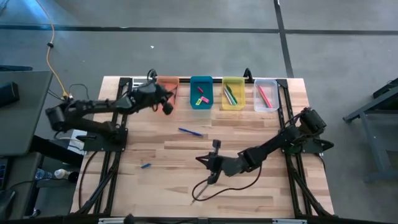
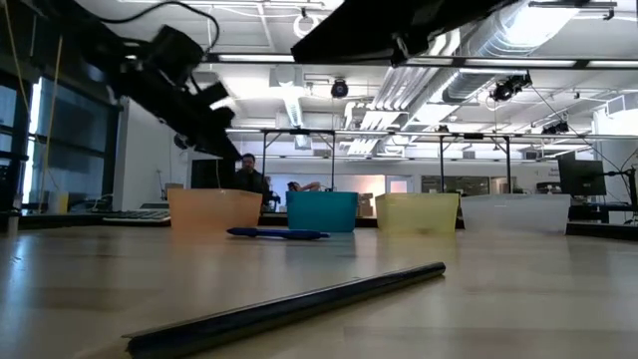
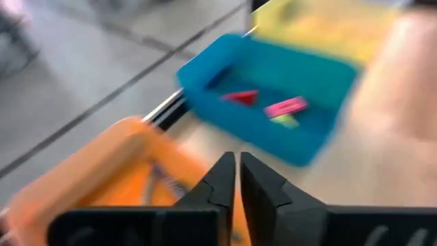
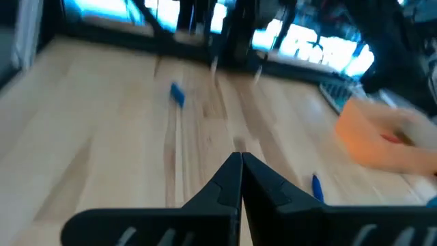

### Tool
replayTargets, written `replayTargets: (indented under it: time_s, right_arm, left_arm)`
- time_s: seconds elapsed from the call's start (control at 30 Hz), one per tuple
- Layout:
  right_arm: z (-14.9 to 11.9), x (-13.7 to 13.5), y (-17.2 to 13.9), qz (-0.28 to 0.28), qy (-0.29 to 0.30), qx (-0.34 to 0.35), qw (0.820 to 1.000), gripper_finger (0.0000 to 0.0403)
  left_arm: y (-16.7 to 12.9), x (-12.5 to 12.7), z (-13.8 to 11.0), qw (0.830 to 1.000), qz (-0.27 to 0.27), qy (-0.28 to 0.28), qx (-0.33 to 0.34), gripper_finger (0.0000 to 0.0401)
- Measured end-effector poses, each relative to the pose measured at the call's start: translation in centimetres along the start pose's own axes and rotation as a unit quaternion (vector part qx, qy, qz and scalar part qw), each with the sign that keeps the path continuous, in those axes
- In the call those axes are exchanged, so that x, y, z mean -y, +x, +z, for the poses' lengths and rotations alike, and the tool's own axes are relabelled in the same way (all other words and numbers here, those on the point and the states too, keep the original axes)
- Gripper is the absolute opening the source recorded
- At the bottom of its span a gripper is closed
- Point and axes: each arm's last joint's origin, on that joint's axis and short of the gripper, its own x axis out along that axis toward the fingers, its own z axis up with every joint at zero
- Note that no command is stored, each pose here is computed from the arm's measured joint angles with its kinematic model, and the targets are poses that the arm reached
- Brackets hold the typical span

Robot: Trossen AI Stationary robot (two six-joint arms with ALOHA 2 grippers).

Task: Sort crayons/erasers/pens/pencils in bins
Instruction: Put the black pencil into the transparent bin

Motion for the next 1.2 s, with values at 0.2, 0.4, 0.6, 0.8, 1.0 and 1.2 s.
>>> replayTargets:
  time_s: [0.2, 0.4, 0.6, 0.8, 1.0, 1.2]
  right_arm:
    - [2.1, 0.2, 0.3, 0.030, -0.002, -0.121, 0.992, 0.0000]
    - [2.8, -0.3, 0.9, 0.090, -0.012, -0.214, 0.973, 0.0001]
    - [2.2, -1.8, 2.1, 0.161, -0.020, -0.280, 0.946, 0.0039]
    - [0.5, -3.1, 3.3, 0.196, -0.030, -0.345, 0.917, 0.0091]
    - [-1.1, -4.4, 3.7, 0.217, -0.057, -0.396, 0.890, 0.0098]
    - [-1.5, -5.3, 3.3, 0.225, -0.080, -0.404, 0.883, 0.0095]
  left_arm:
    - [-3.9, 3.6, -1.7, 0.984, -0.119, 0.013, 0.135, 0.0005]
    - [-7.0, 6.0, -3.2, 0.944, -0.220, 0.050, 0.239, 0.0001]
    - [-8.5, 7.4, -3.6, 0.925, -0.276, 0.046, 0.258, 0.0001]
    - [-9.3, 8.5, -3.8, 0.910, -0.303, 0.076, 0.273, 0.0000]
    - [-9.4, 8.7, -3.8, 0.911, -0.297, 0.080, 0.274, 0.0001]
    - [-9.4, 8.7, -3.8, 0.912, -0.295, 0.081, 0.274, 0.0001]
